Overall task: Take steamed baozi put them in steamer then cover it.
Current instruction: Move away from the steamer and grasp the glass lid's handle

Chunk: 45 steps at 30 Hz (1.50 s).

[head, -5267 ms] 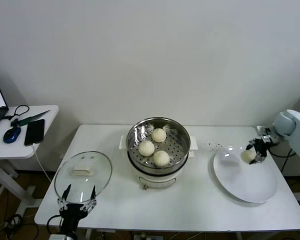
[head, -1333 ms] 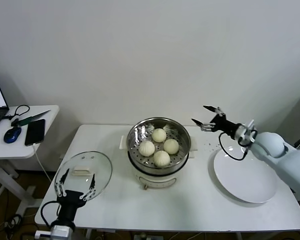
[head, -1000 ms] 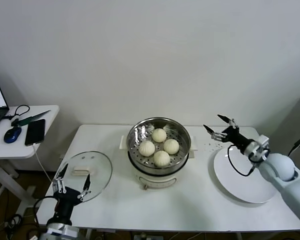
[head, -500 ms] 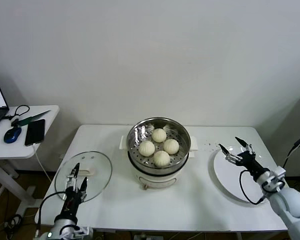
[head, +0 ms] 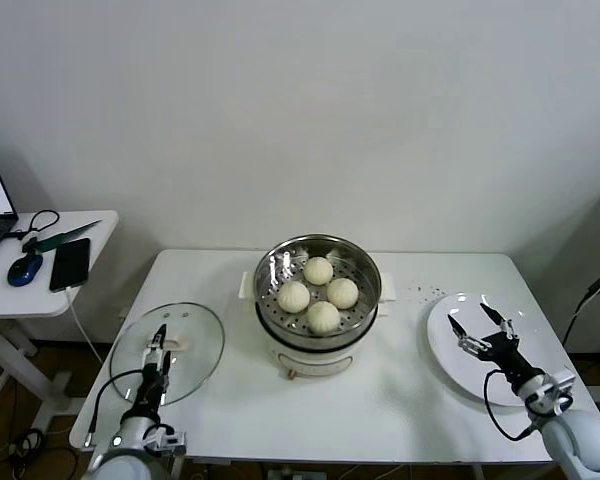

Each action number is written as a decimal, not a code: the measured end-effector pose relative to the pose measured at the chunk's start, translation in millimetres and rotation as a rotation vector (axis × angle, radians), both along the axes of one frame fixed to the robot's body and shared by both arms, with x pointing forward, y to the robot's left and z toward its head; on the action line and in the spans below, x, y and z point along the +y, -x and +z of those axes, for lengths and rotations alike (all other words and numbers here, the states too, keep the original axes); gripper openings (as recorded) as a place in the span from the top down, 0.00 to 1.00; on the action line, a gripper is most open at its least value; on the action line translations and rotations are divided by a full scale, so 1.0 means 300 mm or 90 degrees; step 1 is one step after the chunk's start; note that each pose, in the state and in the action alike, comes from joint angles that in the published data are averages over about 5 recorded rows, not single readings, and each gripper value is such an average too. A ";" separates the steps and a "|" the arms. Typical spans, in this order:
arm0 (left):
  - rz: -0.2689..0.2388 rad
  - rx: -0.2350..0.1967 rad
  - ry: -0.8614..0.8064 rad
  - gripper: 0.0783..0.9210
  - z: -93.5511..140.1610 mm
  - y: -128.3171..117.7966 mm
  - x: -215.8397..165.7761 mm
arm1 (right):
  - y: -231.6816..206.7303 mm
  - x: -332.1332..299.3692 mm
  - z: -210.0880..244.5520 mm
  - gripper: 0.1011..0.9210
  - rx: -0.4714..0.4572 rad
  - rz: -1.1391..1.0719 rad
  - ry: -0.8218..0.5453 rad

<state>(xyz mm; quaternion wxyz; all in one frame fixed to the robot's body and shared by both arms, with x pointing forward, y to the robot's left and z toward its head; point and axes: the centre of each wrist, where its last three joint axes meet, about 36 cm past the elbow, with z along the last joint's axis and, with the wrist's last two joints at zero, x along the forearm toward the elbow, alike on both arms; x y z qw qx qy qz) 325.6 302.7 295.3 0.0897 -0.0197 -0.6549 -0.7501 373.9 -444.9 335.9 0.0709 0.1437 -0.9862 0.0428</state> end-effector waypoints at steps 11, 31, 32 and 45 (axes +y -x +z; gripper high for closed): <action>0.020 -0.004 -0.020 0.12 -0.090 -0.136 0.059 | 0.022 0.009 -0.042 0.12 0.009 -0.008 0.000; 0.028 -0.012 0.003 0.39 -0.143 -0.241 0.085 | 0.026 0.019 -0.109 0.12 0.018 -0.004 0.010; 0.027 -0.011 0.005 0.42 -0.146 -0.241 0.085 | 0.025 0.019 -0.111 0.12 0.018 -0.004 0.011; 0.019 -0.011 0.023 0.86 -0.147 -0.237 0.085 | 0.024 0.023 -0.131 0.12 0.016 -0.002 0.022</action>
